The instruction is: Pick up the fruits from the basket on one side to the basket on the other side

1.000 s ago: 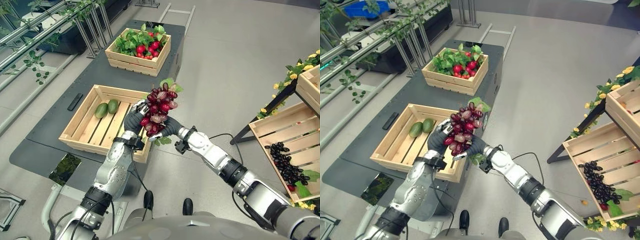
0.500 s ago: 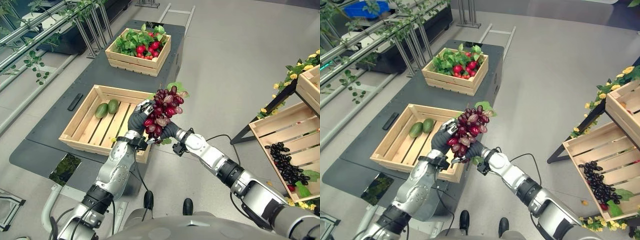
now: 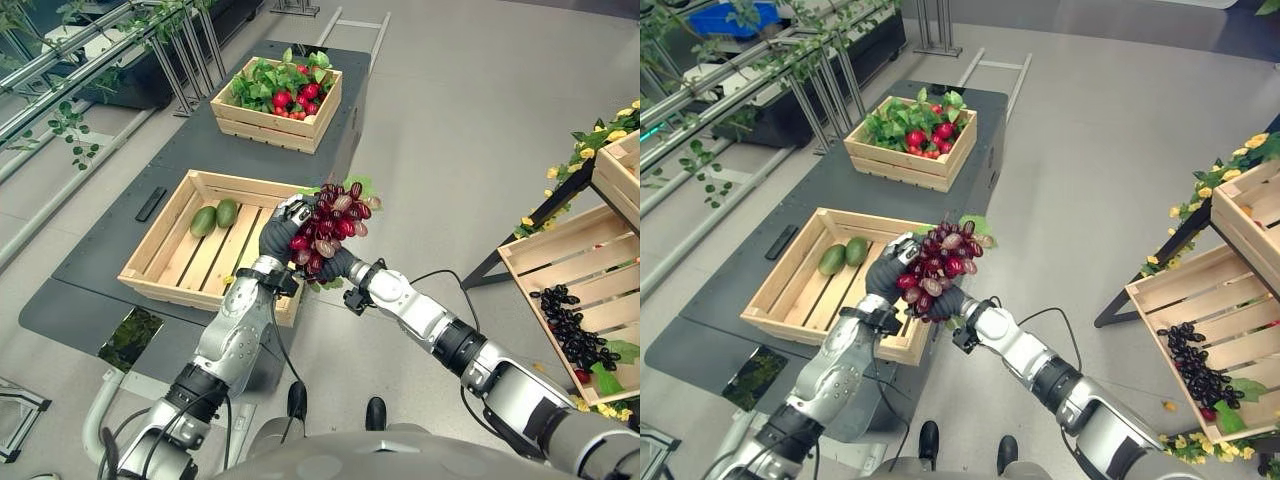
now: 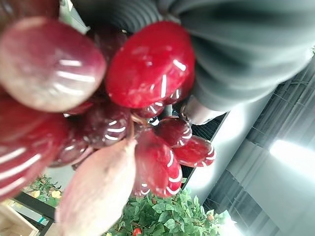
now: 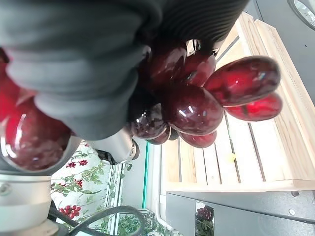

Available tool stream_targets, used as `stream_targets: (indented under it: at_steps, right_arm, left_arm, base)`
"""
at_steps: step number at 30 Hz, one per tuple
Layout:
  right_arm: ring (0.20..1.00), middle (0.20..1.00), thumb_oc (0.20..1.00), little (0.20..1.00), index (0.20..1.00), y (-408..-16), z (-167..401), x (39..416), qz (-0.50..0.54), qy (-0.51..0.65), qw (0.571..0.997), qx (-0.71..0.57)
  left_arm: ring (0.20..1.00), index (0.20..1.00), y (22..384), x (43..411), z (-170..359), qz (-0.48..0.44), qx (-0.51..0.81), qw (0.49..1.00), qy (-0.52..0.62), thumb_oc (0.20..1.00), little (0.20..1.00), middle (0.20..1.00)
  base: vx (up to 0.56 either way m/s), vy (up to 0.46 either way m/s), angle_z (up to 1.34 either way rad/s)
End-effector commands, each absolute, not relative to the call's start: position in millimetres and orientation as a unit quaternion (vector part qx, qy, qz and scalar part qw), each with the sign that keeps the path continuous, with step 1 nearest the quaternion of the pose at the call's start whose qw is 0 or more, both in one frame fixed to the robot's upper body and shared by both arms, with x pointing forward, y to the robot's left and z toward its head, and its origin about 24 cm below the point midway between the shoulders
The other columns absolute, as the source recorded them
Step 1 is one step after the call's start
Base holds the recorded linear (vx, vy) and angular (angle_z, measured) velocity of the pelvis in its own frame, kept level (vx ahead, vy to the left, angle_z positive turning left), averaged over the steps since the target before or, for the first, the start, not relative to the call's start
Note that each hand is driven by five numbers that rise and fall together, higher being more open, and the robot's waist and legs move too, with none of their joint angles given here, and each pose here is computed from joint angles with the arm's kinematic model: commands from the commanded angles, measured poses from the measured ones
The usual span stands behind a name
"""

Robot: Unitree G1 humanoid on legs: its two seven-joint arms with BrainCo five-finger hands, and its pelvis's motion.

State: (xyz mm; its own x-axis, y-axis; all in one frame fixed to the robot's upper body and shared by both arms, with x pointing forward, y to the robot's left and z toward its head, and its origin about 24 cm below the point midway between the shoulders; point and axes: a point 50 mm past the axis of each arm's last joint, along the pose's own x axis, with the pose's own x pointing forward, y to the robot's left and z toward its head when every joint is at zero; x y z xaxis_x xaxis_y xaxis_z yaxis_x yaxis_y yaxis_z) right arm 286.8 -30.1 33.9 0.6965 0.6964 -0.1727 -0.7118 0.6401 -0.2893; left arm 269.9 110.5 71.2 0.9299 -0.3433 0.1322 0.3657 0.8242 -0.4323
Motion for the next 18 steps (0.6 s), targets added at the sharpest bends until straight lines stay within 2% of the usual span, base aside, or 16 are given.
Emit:
stream_targets:
  at_steps: [1, 5, 6, 7, 8, 18]
  right_arm:
    - [0.2, 0.2, 0.2, 0.2, 0.2, 28.4, 88.9, 286.7, 0.44, -0.091, 0.888, -0.101]
    - [0.2, 0.2, 0.2, 0.2, 0.2, 27.2, 87.9, 286.8, 0.437, -0.09, 0.889, -0.099]
    - [0.2, 0.2, 0.2, 0.2, 0.2, 26.4, 87.8, 287.2, 0.436, -0.09, 0.89, -0.1]
    - [0.2, 0.2, 0.2, 0.2, 0.2, 25.5, 87.3, 287.6, 0.434, -0.089, 0.891, -0.1]
    - [0.2, 0.2, 0.2, 0.2, 0.2, 24.5, 86.1, 288.1, 0.432, -0.087, 0.892, -0.1]
    - [0.2, 0.2, 0.2, 0.2, 0.2, 22.3, 84.0, 288.7, 0.427, -0.083, 0.895, -0.096]
  left_arm:
    - [0.2, 0.2, 71.4, 277.4, 100.2, -0.264, -0.253, 0.928, -0.077, 0.2, 0.2, 0.2]
    - [0.2, 0.2, 71.9, 277.5, 99.6, -0.262, -0.252, 0.929, -0.076, 0.2, 0.2, 0.2]
    - [0.269, 0.269, 72.8, 277.6, 99.4, -0.26, -0.251, 0.929, -0.077, 0.269, 0.269, 0.269]
    - [0.501, 0.501, 73.2, 277.5, 99.0, -0.258, -0.25, 0.93, -0.077, 0.501, 0.501, 0.501]
    - [1.0, 1.0, 73.5, 277.6, 99.0, -0.257, -0.249, 0.931, -0.077, 1.0, 1.0, 1.0]
    - [1.0, 1.0, 77.3, 277.4, 100.7, -0.249, -0.241, 0.934, -0.087, 1.0, 1.0, 1.0]
  base:
    - [0.0, 0.0, 0.0]
    - [0.0, 0.0, 0.0]
    - [0.0, 0.0, 0.0]
    - [0.0, 0.0, 0.0]
    - [0.0, 0.0, 0.0]
    - [0.0, 0.0, 0.0]
